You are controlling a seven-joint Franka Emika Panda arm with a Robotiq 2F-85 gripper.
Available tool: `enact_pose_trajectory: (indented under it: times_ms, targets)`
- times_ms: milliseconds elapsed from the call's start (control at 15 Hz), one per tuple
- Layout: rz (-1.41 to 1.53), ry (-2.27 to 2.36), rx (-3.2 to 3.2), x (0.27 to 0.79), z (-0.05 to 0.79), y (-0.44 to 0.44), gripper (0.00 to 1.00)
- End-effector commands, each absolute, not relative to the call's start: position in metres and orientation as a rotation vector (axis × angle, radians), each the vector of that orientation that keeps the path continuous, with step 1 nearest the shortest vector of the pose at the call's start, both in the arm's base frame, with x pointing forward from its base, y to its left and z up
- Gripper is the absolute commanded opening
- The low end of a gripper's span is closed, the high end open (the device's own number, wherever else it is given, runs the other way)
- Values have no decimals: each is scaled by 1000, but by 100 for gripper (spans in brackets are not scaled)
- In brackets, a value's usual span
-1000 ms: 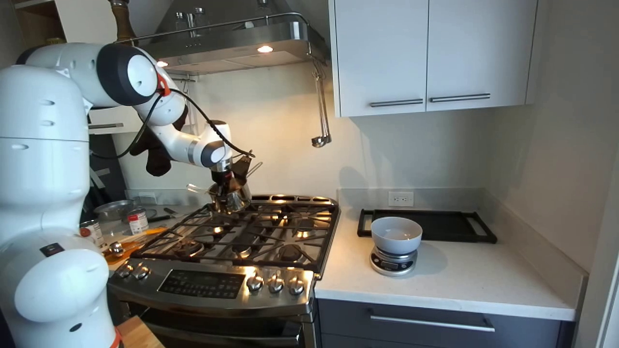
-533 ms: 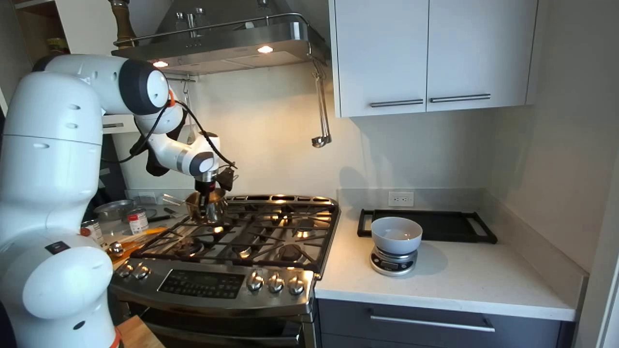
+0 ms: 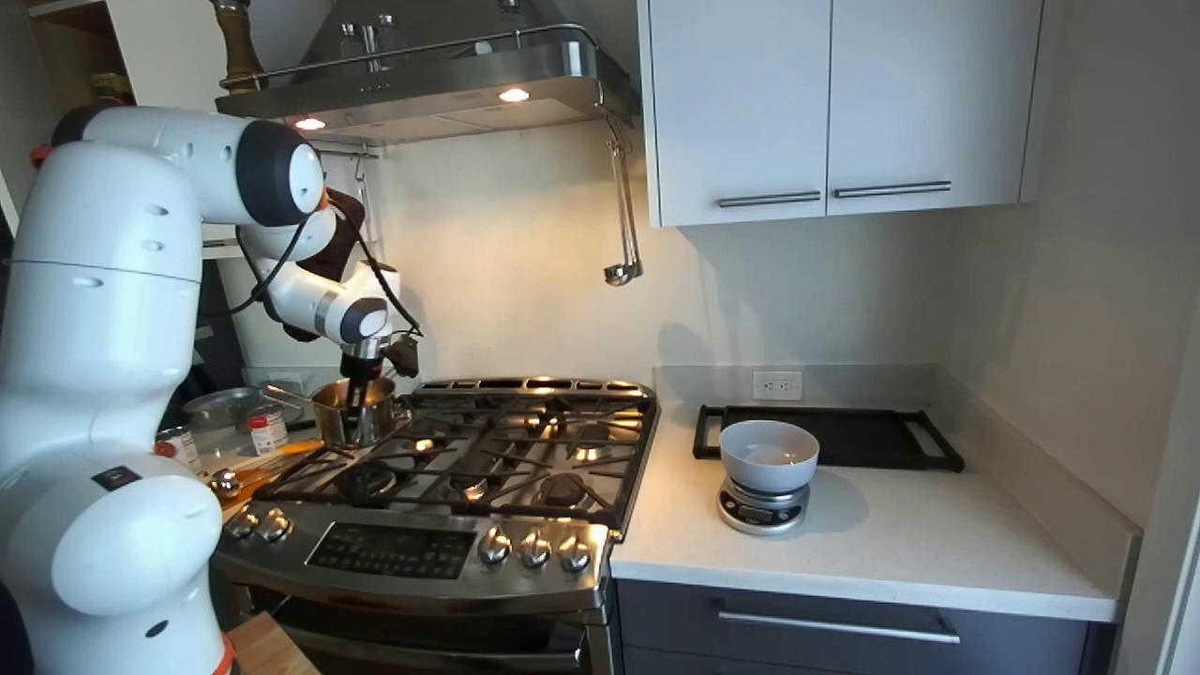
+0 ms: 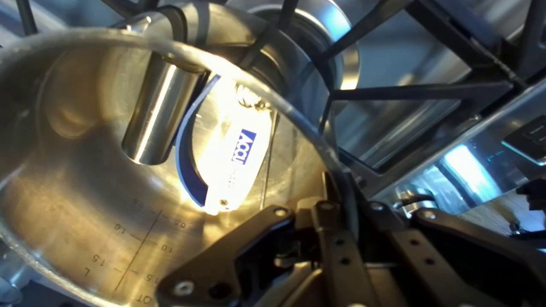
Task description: Put the pot on the left back plate
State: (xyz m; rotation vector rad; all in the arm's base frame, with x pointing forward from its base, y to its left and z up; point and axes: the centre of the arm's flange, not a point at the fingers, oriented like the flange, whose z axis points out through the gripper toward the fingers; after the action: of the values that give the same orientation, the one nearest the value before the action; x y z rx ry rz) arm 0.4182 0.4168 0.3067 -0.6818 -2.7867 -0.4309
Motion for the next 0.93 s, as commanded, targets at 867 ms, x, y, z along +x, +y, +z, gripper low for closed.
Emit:
enact_pose_trajectory:
  times_ms: [867]
  targets:
    - [-295, -2834, -588, 423, 297, 422, 1]
